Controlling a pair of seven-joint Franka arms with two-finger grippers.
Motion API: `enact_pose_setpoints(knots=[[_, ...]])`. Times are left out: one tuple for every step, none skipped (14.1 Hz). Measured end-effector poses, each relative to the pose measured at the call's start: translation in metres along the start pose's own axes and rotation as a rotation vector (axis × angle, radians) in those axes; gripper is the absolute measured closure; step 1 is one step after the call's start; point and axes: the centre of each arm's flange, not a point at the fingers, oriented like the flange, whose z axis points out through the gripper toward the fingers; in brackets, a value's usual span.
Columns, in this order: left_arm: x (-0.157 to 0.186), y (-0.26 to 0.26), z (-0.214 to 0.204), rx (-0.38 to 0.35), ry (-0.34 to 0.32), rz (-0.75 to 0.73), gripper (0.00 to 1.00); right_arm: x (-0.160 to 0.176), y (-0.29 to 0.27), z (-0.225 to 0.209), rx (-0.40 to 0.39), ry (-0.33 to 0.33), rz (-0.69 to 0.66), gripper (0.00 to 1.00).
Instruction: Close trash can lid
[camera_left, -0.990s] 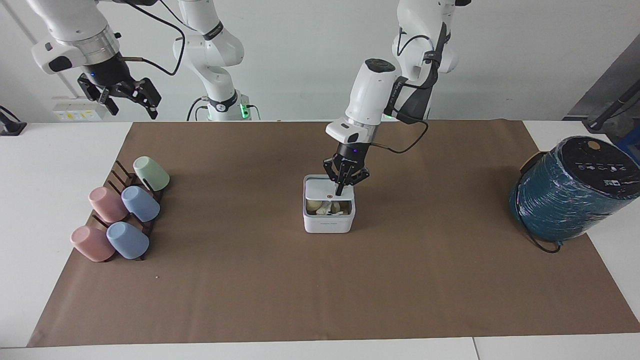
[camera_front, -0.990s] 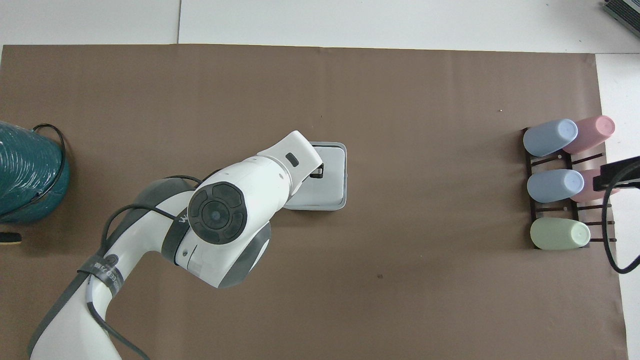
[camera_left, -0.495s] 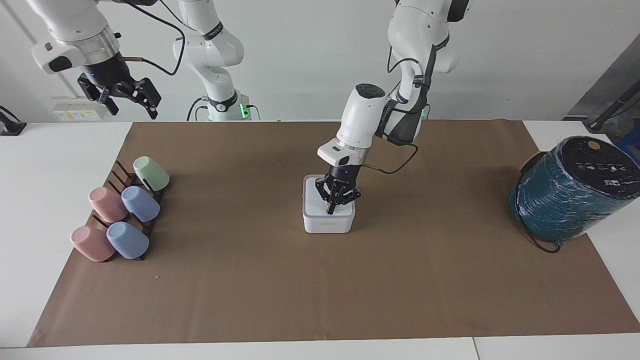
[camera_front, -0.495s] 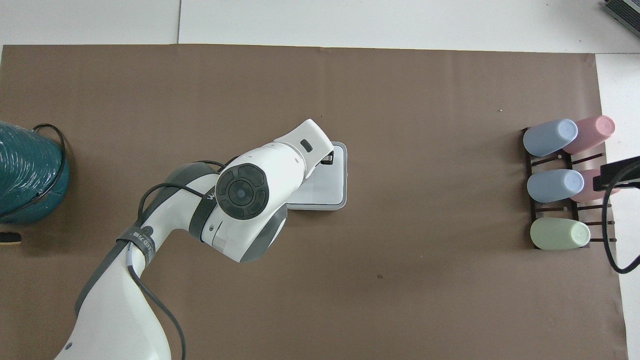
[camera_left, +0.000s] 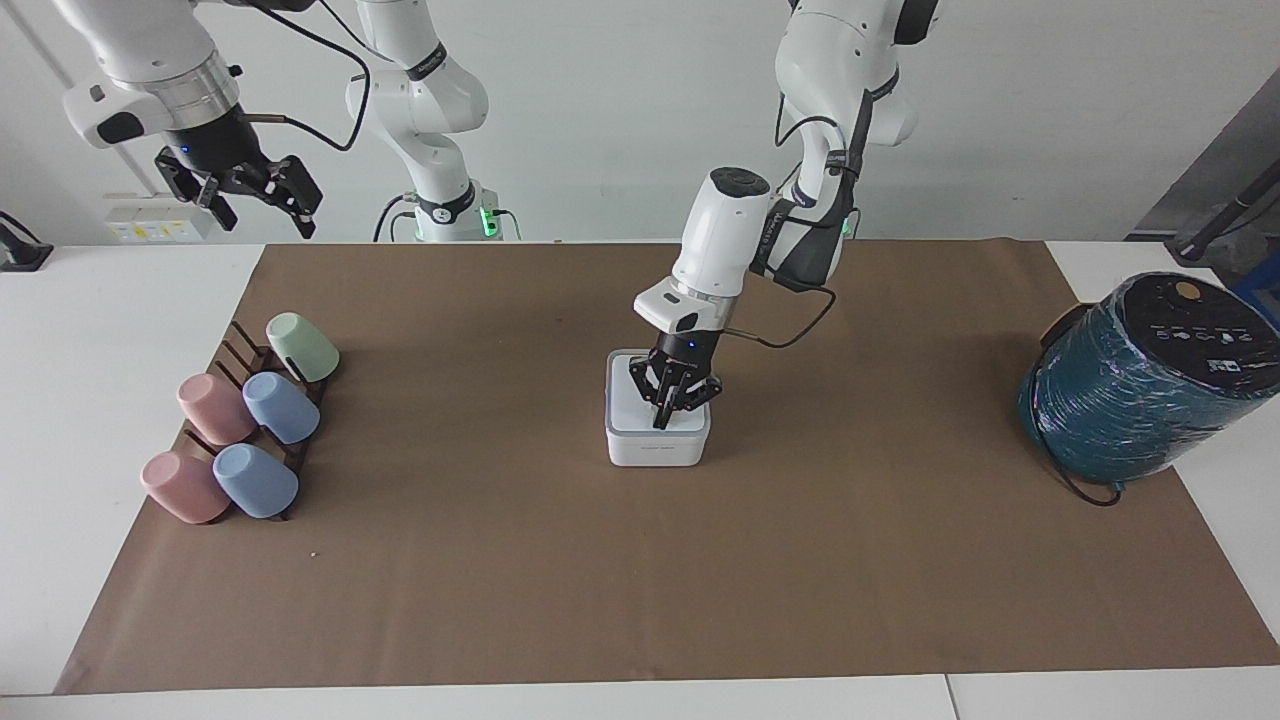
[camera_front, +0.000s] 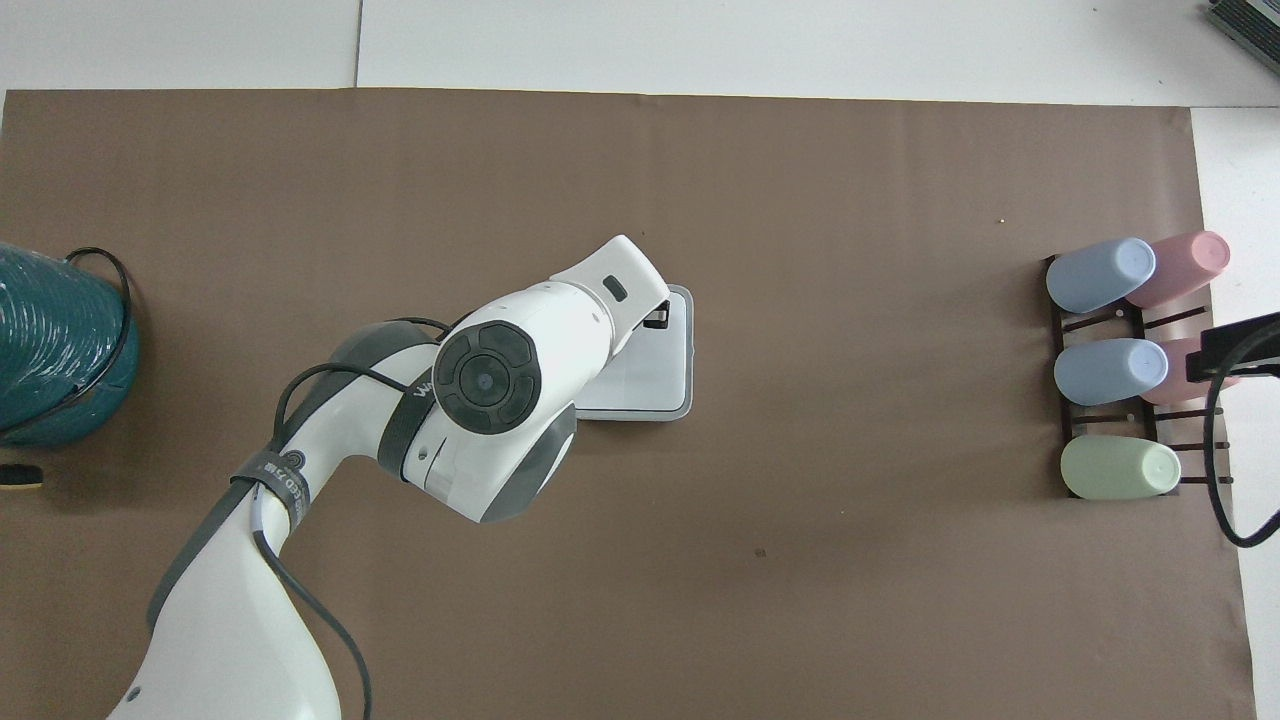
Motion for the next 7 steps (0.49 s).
enact_pose_setpoints(knots=[[0.002,0.000,-0.006,0.007,-0.013,-0.001,0.87,0.000,0.000,0.000,0.000,0.000,0.000,0.00],[0.004,0.000,-0.015,0.015,-0.028,-0.002,0.85,0.000,0.000,0.000,0.000,0.000,0.000,0.00],[0.006,-0.002,-0.027,0.026,-0.045,-0.006,0.77,0.000,0.000,0.000,0.000,0.000,0.000,0.00],[0.009,-0.008,-0.041,0.039,-0.063,-0.015,0.67,0.000,0.000,0.000,0.000,0.000,0.000,0.00],[0.013,-0.017,-0.055,0.054,-0.080,-0.029,0.57,0.000,0.000,0.000,0.000,0.000,0.000,0.00],[0.016,-0.027,-0.069,0.067,-0.093,-0.042,0.44,0.000,0.000,0.000,0.000,0.000,0.000,0.00],[0.020,-0.041,-0.083,0.081,-0.103,-0.044,0.37,0.000,0.000,0.000,0.000,0.000,0.000,0.00]])
